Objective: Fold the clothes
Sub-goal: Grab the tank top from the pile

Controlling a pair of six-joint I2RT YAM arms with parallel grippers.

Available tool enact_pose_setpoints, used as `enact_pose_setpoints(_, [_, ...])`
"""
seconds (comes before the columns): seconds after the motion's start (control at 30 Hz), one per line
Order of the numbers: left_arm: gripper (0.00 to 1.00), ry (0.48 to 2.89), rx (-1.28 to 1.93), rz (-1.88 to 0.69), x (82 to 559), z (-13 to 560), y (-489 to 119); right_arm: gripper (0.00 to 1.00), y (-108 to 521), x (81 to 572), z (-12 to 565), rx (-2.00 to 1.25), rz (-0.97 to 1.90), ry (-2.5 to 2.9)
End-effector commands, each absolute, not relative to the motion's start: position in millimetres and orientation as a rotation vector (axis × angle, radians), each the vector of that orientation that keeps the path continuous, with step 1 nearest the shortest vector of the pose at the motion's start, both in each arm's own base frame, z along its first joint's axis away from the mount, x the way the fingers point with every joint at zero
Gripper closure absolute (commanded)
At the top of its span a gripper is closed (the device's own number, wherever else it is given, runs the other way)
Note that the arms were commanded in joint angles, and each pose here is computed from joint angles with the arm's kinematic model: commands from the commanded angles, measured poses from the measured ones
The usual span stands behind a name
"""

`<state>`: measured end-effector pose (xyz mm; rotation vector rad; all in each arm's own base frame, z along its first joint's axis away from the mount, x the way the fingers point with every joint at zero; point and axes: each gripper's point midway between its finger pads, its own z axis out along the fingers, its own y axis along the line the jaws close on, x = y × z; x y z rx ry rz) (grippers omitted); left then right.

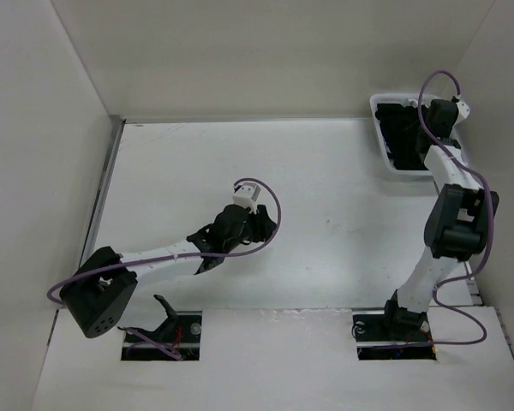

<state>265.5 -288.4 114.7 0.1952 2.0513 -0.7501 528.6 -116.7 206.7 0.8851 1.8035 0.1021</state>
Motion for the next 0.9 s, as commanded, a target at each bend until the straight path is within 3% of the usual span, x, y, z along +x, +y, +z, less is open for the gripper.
enact_pose_setpoints(0.0, [0.59, 1.942, 0.193, -0.784, 274, 137, -289, 0.58, -142, 563, 224, 0.88, 0.105, 1.727])
enact_pose_setpoints(0.1, [0.59, 1.962, 0.184, -0.765, 279, 128, -285, 0.48, -163, 581, 214, 0.899, 0.058, 1.713])
enact_pose_setpoints(0.5, [0.59, 1.988, 0.158, -0.783, 286, 115, -286, 0.42, -194, 616, 201, 0.899, 0.022, 1.695])
enact_pose_setpoints(0.83, [0.59, 2.005, 0.128, -0.773, 294, 109, -280, 0.45, -191, 625, 180, 0.919, 0.059, 1.738])
enact_pose_setpoints(0.87, [0.59, 2.004, 0.127, -0.774, 294, 110, -280, 0.51, -190, 624, 179, 0.919, 0.061, 1.742])
